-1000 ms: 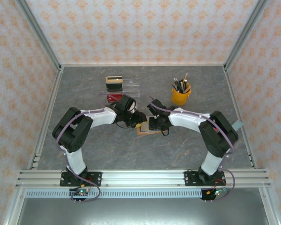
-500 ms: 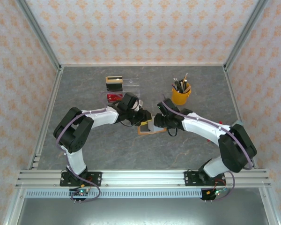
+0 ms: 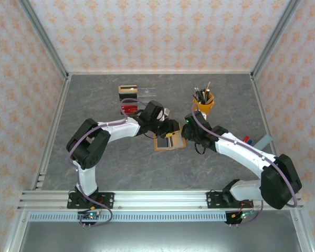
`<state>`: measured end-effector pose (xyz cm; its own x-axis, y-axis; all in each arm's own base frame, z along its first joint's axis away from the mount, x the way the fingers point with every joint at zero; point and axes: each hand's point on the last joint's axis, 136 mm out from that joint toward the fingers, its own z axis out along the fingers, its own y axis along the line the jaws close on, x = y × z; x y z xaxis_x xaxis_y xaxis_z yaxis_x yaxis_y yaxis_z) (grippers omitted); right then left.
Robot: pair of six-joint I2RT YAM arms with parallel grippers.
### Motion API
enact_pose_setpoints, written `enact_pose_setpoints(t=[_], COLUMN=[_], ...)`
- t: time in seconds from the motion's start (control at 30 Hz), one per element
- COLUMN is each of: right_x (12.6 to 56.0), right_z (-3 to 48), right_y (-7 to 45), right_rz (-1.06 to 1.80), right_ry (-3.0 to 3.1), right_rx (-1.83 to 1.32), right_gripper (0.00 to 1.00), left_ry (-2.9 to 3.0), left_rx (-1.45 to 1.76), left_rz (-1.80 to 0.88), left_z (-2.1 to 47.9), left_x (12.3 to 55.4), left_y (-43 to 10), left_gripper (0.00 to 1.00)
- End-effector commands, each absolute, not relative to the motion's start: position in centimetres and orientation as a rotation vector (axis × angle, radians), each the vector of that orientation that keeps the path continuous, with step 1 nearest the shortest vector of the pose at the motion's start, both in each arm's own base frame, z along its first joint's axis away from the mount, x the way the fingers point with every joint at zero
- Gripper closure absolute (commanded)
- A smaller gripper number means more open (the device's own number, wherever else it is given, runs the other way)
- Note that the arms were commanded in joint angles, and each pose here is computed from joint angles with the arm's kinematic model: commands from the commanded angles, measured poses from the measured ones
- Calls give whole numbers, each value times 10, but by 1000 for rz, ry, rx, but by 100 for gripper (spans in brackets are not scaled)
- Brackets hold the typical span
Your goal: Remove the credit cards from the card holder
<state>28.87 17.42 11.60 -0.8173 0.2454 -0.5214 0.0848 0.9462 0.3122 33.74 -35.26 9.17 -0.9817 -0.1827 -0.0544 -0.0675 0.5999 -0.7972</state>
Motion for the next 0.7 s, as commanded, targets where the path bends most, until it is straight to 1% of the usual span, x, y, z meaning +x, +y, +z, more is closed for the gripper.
enact_pose_setpoints(t=[0.0, 0.1, 0.23, 0.43, 0.67], right_x=[287, 287, 292, 299, 300], right_z=[112, 107, 94, 70, 41], right_y=[185, 204, 217, 218, 204], right_rz=[423, 505, 532, 457, 344], right_ry=[2553, 2598, 2650, 2720, 2787], right_rx=[175, 125, 109, 131, 213], right_gripper=[66, 72, 77, 79, 80], left_ry=[2654, 2663, 2691, 2714, 2749], left_rx=[-301, -370, -412, -425, -417], left_rz=[-1229, -1167, -1159, -1220, -1228], left_z=[94, 86, 72, 63, 54], left_x=[347, 346, 343, 342, 341], left_y=[-327, -308, -303, -313, -319], left_gripper=[55, 58, 62, 66, 68])
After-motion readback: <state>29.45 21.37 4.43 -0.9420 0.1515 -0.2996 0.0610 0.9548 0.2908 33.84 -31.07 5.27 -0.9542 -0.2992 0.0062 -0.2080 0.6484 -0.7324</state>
